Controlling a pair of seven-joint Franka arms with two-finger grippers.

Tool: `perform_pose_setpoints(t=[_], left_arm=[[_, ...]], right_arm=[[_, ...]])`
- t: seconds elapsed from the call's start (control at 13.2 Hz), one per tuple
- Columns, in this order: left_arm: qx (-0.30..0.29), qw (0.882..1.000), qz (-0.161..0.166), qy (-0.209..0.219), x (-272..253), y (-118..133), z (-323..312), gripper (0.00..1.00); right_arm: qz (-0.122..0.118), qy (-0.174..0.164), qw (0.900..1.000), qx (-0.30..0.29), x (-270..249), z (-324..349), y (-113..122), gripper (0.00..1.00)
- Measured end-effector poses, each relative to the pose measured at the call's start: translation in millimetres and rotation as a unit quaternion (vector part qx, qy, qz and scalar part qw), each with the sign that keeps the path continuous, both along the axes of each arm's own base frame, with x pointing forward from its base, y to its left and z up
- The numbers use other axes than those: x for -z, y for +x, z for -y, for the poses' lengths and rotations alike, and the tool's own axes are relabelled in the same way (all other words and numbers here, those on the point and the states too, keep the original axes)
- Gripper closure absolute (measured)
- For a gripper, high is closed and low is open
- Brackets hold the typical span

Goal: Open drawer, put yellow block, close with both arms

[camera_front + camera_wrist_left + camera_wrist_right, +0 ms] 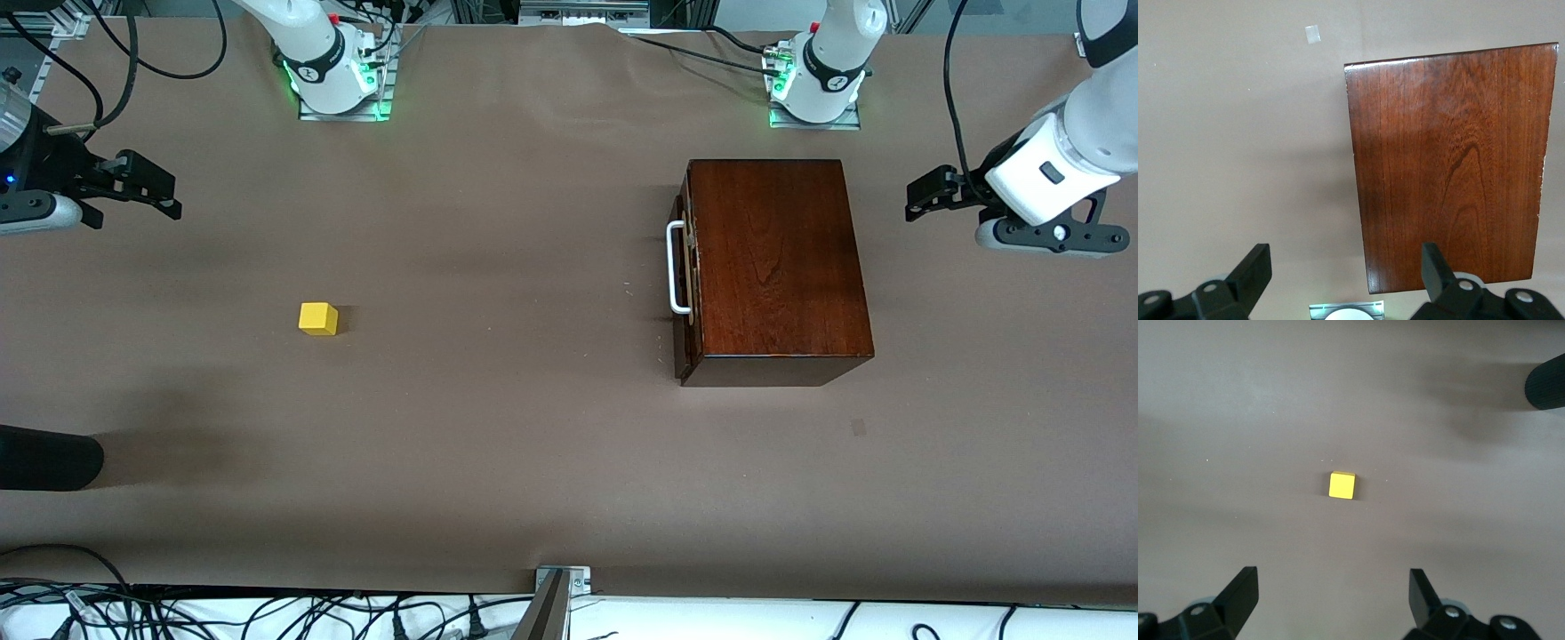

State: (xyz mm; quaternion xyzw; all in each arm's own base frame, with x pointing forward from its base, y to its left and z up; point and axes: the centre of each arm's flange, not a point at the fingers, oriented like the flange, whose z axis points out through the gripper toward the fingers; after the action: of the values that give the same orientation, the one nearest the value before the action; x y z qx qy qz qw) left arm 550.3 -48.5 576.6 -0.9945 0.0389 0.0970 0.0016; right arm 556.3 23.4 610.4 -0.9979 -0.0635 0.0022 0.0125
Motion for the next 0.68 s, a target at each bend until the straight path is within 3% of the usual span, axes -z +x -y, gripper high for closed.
perform_pose_setpoints(t=[0.15,0.38,0.68], left_arm=[[0.019,1.0,-0.002,-0.001,0.2,1.2,16.9,0.0],[0.068,0.998,-0.006,0.003,4.2,-11.2,96.2,0.0],[0.048,0.999,-0.007,0.025,32.2,-23.3,204.6,0.0]], right_arm=[[0.0,0.0,1.0,0.0,0.0,0.1,0.0,0.0],[0.0,0.0,1.0,0.001,0.0,0.6,0.0,0.0],[0.0,0.0,1.0,0.001,0.0,0.6,0.0,0.0]])
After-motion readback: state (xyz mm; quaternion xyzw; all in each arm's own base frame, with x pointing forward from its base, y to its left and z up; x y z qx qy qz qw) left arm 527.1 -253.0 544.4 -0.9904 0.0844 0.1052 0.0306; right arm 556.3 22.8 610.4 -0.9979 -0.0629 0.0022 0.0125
